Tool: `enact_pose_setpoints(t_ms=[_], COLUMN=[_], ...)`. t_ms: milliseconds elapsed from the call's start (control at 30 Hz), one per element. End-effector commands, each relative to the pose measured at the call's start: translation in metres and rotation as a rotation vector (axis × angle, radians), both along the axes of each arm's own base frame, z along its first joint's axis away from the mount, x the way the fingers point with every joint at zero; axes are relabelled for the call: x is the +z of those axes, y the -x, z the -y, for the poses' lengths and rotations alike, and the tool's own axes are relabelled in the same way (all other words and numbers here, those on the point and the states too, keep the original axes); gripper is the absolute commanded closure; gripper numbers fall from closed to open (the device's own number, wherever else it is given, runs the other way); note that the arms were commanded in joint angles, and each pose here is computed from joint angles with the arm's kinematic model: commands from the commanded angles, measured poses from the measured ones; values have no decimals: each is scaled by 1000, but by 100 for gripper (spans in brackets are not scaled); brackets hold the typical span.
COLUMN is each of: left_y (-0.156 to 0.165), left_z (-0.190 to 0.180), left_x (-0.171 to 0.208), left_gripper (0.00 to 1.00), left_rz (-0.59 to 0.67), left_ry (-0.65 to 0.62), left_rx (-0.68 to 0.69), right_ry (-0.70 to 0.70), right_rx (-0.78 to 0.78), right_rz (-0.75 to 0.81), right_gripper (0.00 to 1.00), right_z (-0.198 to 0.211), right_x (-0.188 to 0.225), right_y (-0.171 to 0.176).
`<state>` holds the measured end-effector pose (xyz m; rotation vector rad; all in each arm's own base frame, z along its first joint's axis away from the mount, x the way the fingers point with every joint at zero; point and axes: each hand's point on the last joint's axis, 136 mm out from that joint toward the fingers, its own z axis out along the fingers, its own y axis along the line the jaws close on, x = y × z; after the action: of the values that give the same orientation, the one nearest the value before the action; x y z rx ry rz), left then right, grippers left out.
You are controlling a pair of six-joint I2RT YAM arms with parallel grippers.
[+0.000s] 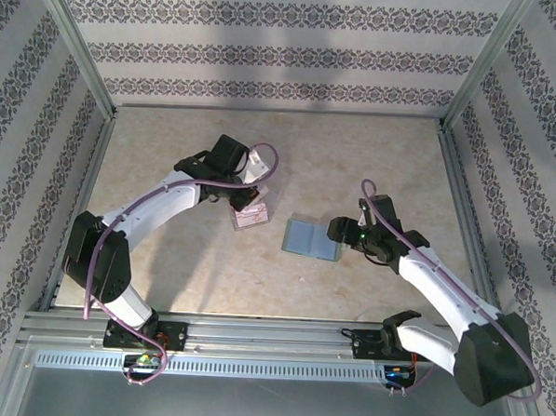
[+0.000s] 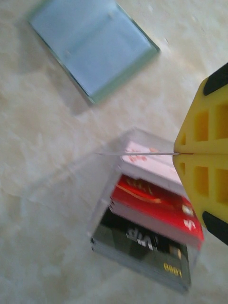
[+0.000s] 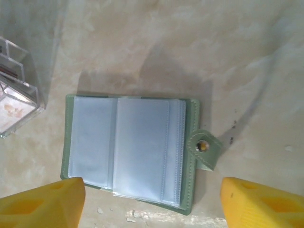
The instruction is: Take the credit cards out of the card holder
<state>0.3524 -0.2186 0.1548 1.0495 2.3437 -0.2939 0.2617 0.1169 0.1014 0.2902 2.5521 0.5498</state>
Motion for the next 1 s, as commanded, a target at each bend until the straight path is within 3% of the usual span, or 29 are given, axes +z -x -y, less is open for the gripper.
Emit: enact_pose_setpoints(t_ms=[0,67,100,133,400,967], left_y=[7,6,7,7,7,1], left_z=[-16,-17,-18,-19,-17,-10], left_x=[-5,-5,-7,-9,-17,-53], left_gripper=[100,100,100,100,100,100], left_rz=[47,55,49,44,25,-83], left_ry=[-134,-142,-155,-170,-185,-211], left_rx=[-192,-228,-253,-271,-366,-423], right_ry=[69,74,77,81,116,144], right_rx=[-43,-56,-61,-66,-95,-124], right_rz=[-18,-15,-17,-17,-9,14], right_gripper=[20,15,3,2,2,2], right_z=[21,26,28,29,40,51], right_x=[-6,-4,-4,-4,3,17], right_y=[13,15,17,17,21,22])
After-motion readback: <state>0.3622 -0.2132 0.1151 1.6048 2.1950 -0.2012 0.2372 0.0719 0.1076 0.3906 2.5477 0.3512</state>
